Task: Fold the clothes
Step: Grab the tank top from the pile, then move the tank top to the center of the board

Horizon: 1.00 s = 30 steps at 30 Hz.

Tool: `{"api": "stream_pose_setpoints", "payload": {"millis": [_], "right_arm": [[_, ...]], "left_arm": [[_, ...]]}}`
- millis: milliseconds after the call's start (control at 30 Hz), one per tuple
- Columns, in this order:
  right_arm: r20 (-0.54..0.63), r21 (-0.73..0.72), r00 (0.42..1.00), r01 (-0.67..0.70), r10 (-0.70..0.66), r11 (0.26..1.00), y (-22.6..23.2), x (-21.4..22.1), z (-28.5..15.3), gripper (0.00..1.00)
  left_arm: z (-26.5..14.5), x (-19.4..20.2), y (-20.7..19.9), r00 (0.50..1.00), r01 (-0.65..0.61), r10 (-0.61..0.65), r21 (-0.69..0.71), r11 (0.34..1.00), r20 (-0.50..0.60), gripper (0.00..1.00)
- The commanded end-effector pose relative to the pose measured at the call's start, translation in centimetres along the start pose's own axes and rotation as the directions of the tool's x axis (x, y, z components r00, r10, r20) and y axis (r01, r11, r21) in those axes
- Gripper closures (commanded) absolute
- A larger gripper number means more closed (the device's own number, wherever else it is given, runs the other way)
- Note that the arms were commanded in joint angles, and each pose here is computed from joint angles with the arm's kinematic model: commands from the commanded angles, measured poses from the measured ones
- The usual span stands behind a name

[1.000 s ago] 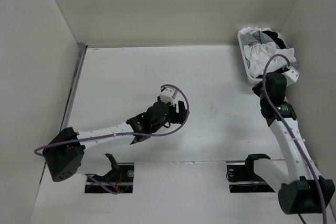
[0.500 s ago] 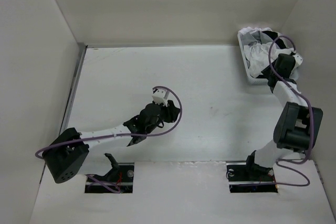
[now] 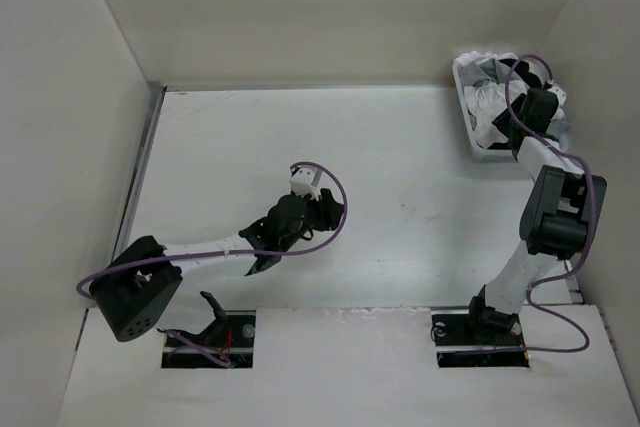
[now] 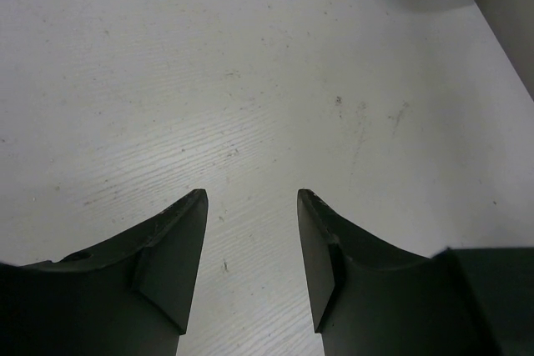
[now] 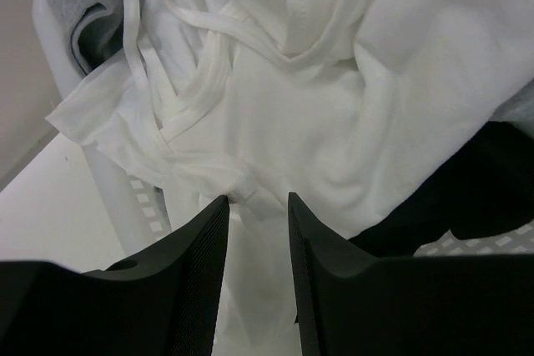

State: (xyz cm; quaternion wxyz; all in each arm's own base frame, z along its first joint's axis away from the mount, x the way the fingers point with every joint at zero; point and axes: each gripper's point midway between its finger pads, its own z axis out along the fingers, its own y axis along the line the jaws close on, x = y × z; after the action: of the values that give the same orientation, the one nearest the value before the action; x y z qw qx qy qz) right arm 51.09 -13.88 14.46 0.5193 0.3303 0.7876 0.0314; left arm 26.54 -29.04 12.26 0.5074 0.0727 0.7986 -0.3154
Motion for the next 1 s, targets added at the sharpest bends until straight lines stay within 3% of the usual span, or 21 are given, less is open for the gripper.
{"api": "stream_pose_setpoints", "payload": {"millis": [0,100,167,267,367,500,733,967], "right_arm": [[0.081,-0.068,0.997,0.025,-0.02,0.997,2.0,-3.3,0.7,0.61],[0.081,-0.078,0.996,0.029,-0.023,0.997,2.3,-3.5,0.9,0.66],[0.086,-0.092,0.996,0.032,-0.024,0.995,2.7,-3.9,0.7,0.81],[0.115,-0.119,0.993,0.036,-0.023,0.992,3.7,-5.1,-0.5,0.94],[0.183,-0.166,0.983,0.054,-0.023,0.985,6.2,-7.6,-3.5,0.98],[0.307,-0.296,0.952,0.098,-0.003,0.95,12.9,-11.8,-11.2,0.99],[0.473,-0.525,0.879,0.22,0.067,0.822,23.2,-18.1,-29.6,0.98],[0.53,-0.703,0.836,0.34,0.14,0.625,27.6,-19.1,-45.9,0.97]], "left_arm": [[0.3,-1.3,-1.0,0.999,0.024,-0.026,0.041,0.999,0.045,0.54],[0.4,-1.4,-1.0,0.999,0.026,-0.027,0.043,0.999,0.045,0.54],[0.4,-1.5,-0.8,0.998,0.027,-0.029,0.04,0.999,0.048,0.54],[0.4,-1.7,-0.7,0.998,0.029,-0.031,0.036,0.999,0.054,0.54],[0.4,-1.9,-0.7,0.998,0.032,-0.034,0.036,0.999,0.059,0.54],[0.1,-2.8,-0.4,0.996,0.042,-0.044,0.027,0.999,0.083,0.55],[-1.5,-6.0,0.8,0.983,0.099,-0.098,0.004,0.995,0.153,0.56],[-5.2,-11.2,2.3,0.944,0.184,-0.169,-0.027,0.983,0.282,0.56]]}}
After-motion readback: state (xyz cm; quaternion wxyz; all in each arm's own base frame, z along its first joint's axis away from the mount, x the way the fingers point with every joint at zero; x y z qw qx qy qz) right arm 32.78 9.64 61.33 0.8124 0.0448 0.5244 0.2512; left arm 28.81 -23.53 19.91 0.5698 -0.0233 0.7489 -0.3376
